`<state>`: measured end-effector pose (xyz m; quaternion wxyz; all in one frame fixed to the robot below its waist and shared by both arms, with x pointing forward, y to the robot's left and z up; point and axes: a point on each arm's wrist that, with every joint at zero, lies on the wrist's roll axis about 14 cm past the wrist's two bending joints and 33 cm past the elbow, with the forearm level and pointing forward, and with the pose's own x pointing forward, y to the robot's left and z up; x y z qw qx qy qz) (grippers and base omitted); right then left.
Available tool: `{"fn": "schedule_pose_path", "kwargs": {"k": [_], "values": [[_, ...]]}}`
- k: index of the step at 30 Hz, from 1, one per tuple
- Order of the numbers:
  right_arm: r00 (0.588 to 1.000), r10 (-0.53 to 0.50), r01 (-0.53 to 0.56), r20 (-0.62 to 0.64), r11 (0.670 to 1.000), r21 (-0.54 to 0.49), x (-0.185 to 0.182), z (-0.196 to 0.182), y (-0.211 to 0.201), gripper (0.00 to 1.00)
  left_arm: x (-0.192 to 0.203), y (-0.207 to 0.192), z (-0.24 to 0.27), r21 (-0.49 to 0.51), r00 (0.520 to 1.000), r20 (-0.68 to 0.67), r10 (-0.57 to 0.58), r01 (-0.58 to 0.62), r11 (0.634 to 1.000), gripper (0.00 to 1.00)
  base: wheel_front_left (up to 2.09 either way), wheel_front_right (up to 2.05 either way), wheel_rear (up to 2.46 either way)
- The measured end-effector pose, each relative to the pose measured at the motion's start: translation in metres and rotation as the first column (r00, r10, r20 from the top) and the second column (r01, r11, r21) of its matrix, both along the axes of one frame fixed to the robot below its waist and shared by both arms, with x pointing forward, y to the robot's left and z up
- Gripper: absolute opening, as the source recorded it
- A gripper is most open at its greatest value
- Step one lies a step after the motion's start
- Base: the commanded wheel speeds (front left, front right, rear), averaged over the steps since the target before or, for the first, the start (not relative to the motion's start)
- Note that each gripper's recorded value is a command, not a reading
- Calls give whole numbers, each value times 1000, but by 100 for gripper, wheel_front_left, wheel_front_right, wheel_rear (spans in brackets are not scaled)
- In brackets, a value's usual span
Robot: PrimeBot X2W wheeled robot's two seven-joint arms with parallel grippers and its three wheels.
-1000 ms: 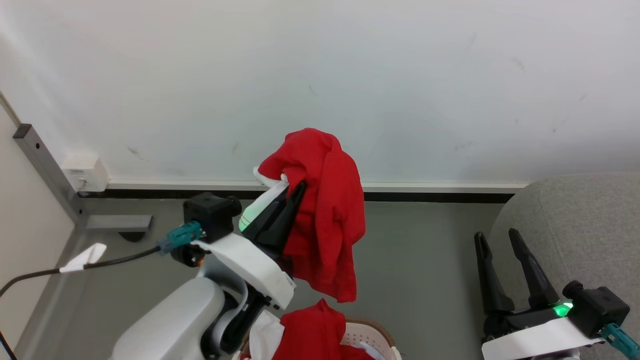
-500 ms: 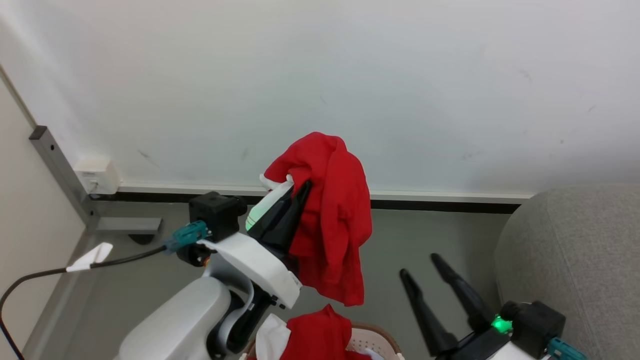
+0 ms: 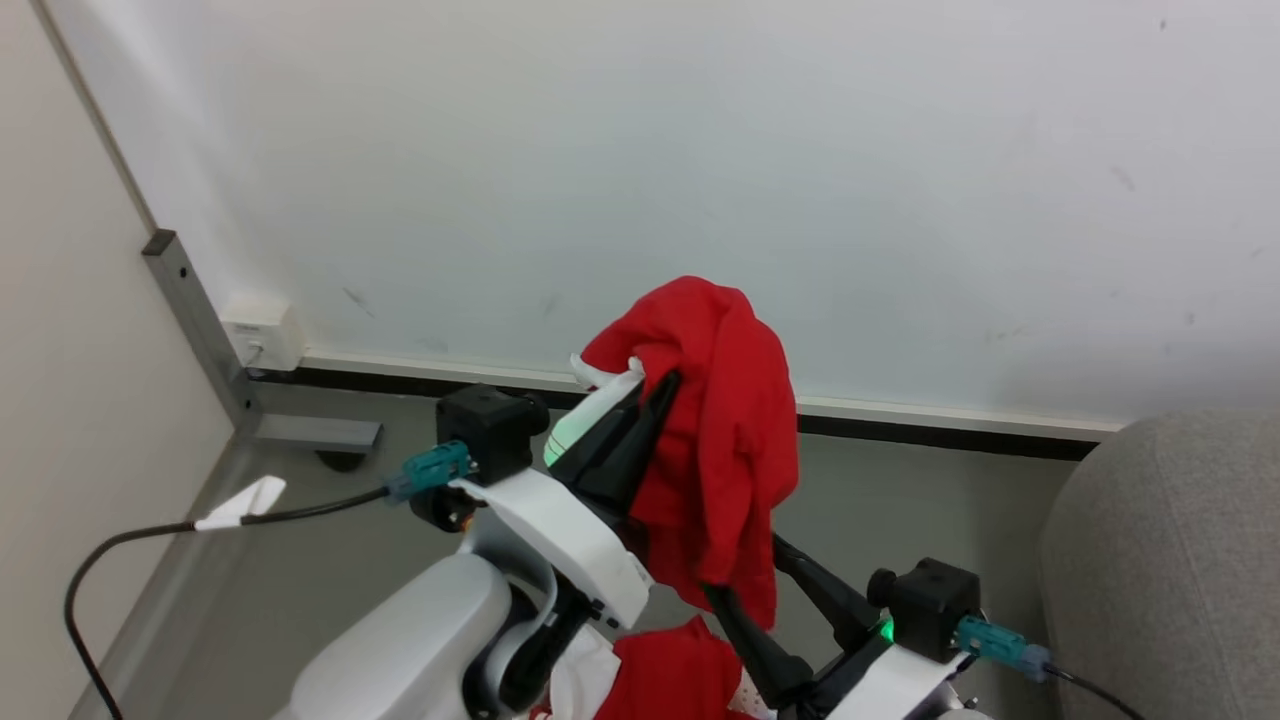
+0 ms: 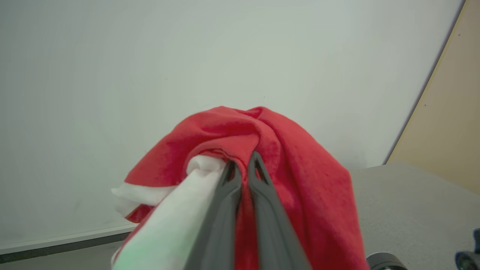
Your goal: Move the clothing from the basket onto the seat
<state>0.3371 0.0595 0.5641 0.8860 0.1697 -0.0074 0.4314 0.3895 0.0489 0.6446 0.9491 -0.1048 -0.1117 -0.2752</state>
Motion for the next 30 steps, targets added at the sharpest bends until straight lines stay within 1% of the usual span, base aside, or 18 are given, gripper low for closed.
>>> {"fn": "schedule_pose_path", "kwargs": {"k": [2,4,6,10,11,12,13,18,22,27,28,30], "values": [[1000,13,-13,-10,1000,-26,3,-6,8,100,-4,-2,0,-5,1000,0,-6,6,1000,0,0,0,0],[1000,-9,9,-20,999,-39,12,-11,10,100,-9,-5,-1,-3,1000,-5,-12,12,1000,0,0,0,0],[1000,-19,19,-16,999,-37,19,-9,15,100,-14,-7,-2,-4,1000,-6,-22,22,1000,0,0,0,0],[1000,18,-18,8,1000,-19,18,2,35,100,-19,-3,-4,3,1000,-13,-13,13,1000,0,0,0,0],[1000,25,-25,9,999,-21,18,3,38,80,-20,0,-5,6,1000,-15,-6,6,1000,0,0,0,0],[1000,28,-28,9,999,-21,18,3,40,20,-20,1,-5,6,1000,-15,-1,1,1000,0,0,0,0],[999,30,-30,14,999,-20,18,4,41,0,-20,3,-5,6,1000,-14,3,-3,1000,0,0,0,0],[999,36,-36,18,999,-12,17,7,44,0,-20,8,-6,3,1000,-17,22,-22,1000,0,0,0,0],[999,16,-17,37,999,34,22,21,40,0,-19,9,-7,-2,1000,-20,25,-25,1000,0,0,0,0],[999,-11,9,32,998,61,23,23,32,0,-16,10,-15,5,999,-40,28,-28,1000,0,0,0,0],[999,-16,14,37,998,64,24,24,30,0,-16,10,-16,5,999,-43,26,-26,1000,14,0,0,0],[999,-33,30,40,997,73,26,25,25,0,-15,7,-17,1,999,-44,19,-19,1000,38,0,0,0]]}}
